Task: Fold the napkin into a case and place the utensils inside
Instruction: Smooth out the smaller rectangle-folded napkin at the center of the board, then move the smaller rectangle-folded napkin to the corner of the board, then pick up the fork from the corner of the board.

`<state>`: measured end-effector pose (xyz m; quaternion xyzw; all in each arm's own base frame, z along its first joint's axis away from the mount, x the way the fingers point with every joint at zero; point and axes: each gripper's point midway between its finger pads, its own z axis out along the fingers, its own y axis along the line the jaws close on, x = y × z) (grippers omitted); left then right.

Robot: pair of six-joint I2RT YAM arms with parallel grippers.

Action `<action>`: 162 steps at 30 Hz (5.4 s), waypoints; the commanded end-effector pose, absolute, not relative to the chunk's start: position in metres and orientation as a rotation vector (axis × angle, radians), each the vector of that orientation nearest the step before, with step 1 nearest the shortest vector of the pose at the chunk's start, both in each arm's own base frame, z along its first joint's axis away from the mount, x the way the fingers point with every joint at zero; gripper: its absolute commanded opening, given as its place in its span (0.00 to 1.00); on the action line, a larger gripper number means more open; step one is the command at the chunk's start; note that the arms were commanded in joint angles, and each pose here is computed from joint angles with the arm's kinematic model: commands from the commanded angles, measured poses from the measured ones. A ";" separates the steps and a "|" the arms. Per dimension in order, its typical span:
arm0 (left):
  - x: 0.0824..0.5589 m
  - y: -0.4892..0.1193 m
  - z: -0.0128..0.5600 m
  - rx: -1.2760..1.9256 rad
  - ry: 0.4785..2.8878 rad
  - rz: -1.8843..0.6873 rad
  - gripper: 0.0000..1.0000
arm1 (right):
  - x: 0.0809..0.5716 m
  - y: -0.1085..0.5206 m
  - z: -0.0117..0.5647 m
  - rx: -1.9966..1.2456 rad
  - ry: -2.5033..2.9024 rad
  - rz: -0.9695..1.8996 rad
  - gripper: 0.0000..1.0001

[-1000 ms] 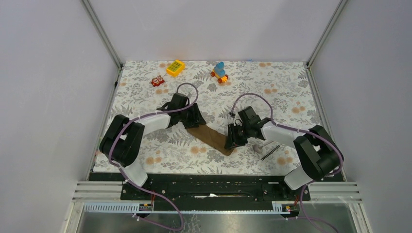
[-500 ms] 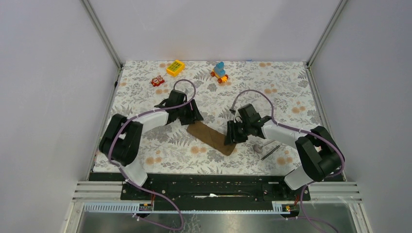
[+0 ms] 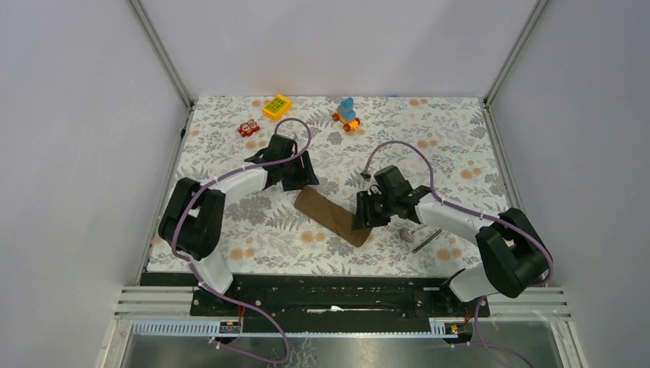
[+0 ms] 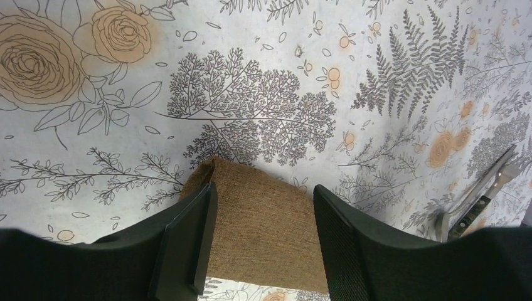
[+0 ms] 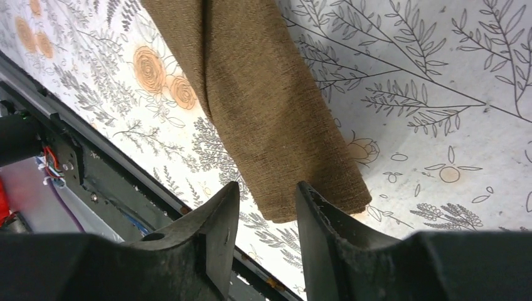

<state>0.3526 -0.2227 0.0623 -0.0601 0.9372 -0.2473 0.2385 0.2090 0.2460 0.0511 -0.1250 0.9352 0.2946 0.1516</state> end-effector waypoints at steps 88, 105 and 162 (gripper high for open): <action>0.379 -0.031 0.056 -1.164 2.072 -0.557 0.56 | 0.286 0.332 0.137 -0.448 2.358 1.123 0.76; 0.464 -0.085 0.094 -1.017 2.031 -0.842 0.77 | 0.277 0.294 0.132 -0.408 2.394 0.994 0.78; 0.229 -0.252 0.209 0.255 2.236 -1.309 0.97 | 0.202 -0.016 -0.001 1.249 2.538 -0.335 0.21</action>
